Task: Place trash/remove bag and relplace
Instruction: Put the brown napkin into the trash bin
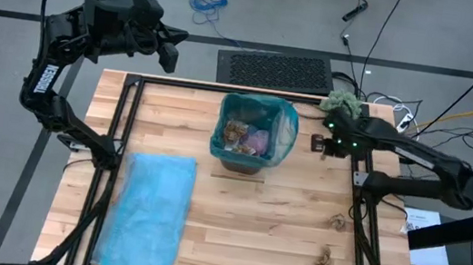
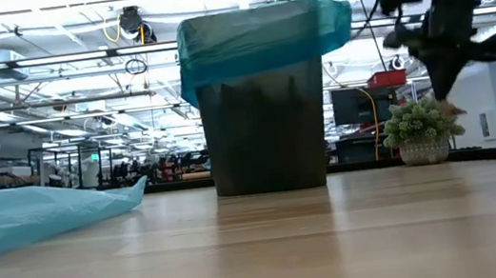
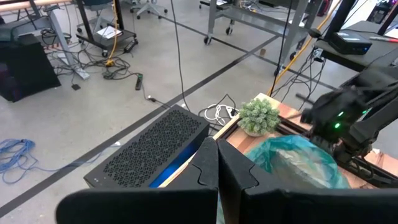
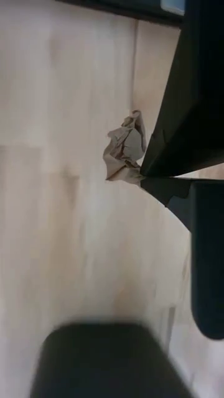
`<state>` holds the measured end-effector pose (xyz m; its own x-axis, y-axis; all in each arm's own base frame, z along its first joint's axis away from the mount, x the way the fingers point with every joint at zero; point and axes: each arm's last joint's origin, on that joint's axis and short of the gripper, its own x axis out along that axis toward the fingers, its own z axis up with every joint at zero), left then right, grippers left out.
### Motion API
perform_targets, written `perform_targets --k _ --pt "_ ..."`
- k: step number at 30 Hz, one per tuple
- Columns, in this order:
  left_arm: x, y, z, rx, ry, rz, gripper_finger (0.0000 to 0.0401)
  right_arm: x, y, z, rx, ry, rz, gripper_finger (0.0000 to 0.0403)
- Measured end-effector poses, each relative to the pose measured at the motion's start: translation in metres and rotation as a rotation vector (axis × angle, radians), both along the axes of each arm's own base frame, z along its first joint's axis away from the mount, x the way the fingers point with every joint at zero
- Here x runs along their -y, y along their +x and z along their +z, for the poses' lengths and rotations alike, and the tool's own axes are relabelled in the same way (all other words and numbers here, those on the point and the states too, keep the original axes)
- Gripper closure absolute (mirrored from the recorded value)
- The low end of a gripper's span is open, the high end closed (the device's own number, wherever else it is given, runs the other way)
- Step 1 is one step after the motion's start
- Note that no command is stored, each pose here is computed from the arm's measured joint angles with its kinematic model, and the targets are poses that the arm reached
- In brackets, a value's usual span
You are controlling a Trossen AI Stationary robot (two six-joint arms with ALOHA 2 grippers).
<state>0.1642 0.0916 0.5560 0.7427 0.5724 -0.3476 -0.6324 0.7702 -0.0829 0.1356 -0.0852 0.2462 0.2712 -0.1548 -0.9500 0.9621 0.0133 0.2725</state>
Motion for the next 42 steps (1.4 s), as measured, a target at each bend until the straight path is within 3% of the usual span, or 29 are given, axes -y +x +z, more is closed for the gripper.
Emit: perform_targets --k 10,13,18,22,29,34,38,42 --pt "0.000 0.000 0.000 0.000 0.000 0.000 0.0401 -0.002 -0.012 0.068 0.164 -0.246 -0.080 0.0403" --pt "0.000 0.000 0.000 0.000 0.000 0.000 0.0401 0.002 -0.002 0.097 0.317 -0.402 0.021 0.0403" --pt "0.000 0.000 0.000 0.000 0.000 0.002 0.0401 0.005 0.025 0.154 0.708 -0.686 0.254 0.0403" --pt "0.000 0.000 0.000 -0.001 0.003 0.012 0.0401 0.005 0.051 0.179 0.804 -0.778 0.398 0.0403" --pt "0.000 0.000 0.000 0.000 0.002 0.013 0.0401 0.001 0.119 0.178 0.735 -0.657 0.737 0.0403" --pt "0.000 0.000 0.000 0.000 0.002 0.013 0.0401 -0.001 0.153 0.168 0.627 -0.457 0.924 0.0392" --pt "0.000 0.000 0.000 0.000 0.002 0.013 0.0401 0.000 0.164 0.163 0.468 -0.363 1.024 0.0353" --pt "0.000 0.000 0.000 0.000 0.002 0.012 0.0401 0.002 0.170 0.164 0.400 -0.321 1.071 0.0291"
